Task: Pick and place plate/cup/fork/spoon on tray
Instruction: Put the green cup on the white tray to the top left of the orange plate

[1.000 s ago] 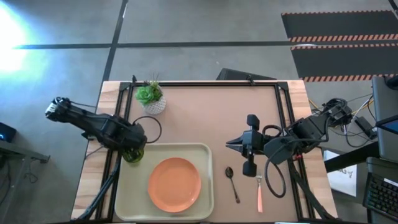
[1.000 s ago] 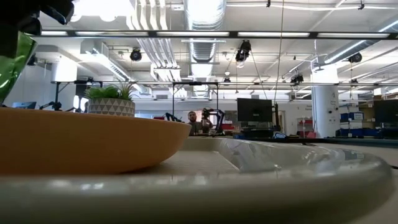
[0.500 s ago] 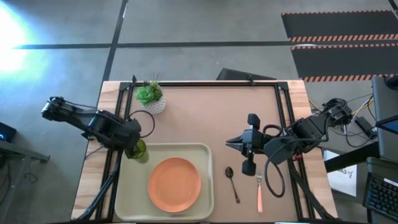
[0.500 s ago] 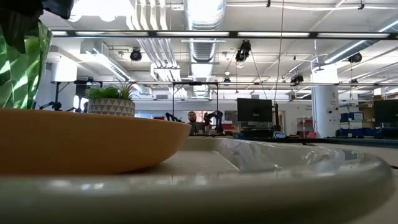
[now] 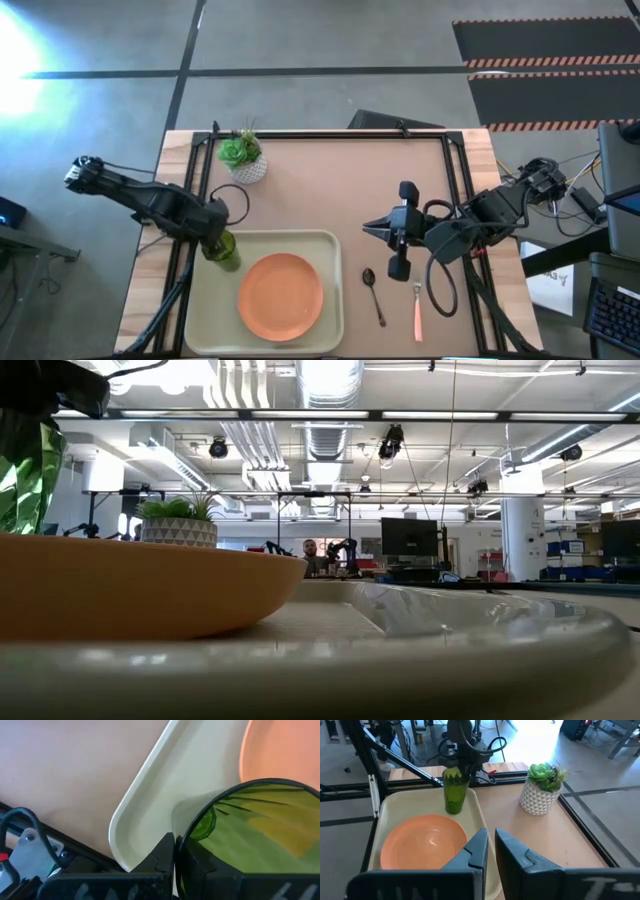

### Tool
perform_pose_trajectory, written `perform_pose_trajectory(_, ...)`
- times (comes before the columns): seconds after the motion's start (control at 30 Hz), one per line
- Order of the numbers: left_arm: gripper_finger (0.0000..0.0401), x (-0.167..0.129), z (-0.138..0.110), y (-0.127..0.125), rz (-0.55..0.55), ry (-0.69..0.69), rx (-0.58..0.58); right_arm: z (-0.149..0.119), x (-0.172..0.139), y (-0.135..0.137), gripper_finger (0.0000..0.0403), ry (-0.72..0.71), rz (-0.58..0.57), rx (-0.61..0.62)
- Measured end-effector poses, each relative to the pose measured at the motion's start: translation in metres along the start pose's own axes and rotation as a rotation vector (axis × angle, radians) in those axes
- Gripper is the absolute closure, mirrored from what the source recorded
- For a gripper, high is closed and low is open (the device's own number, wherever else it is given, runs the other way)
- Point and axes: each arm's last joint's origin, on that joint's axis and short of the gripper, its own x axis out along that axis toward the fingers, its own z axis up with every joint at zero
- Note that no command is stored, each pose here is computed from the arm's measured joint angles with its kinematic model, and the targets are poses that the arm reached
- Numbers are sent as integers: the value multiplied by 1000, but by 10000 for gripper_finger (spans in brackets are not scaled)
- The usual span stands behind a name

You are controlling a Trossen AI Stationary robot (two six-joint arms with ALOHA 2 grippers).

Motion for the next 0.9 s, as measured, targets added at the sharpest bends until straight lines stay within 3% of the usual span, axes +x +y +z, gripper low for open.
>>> perform_pose_trajectory(0.3, 399, 0, 0, 0, -1, 4, -1, 2, 0, 1, 378, -14, 5, 11)
perform_pose_trajectory(0.5, 378, 1, 0, -1, 5, 14, 1, 2, 0, 1, 378, -14, 5, 10)
perform_pose_trajectory(0.9, 354, -18, 5, -6, -57, -25, -3, 1, 0, 1, 378, -13, 5, 9)
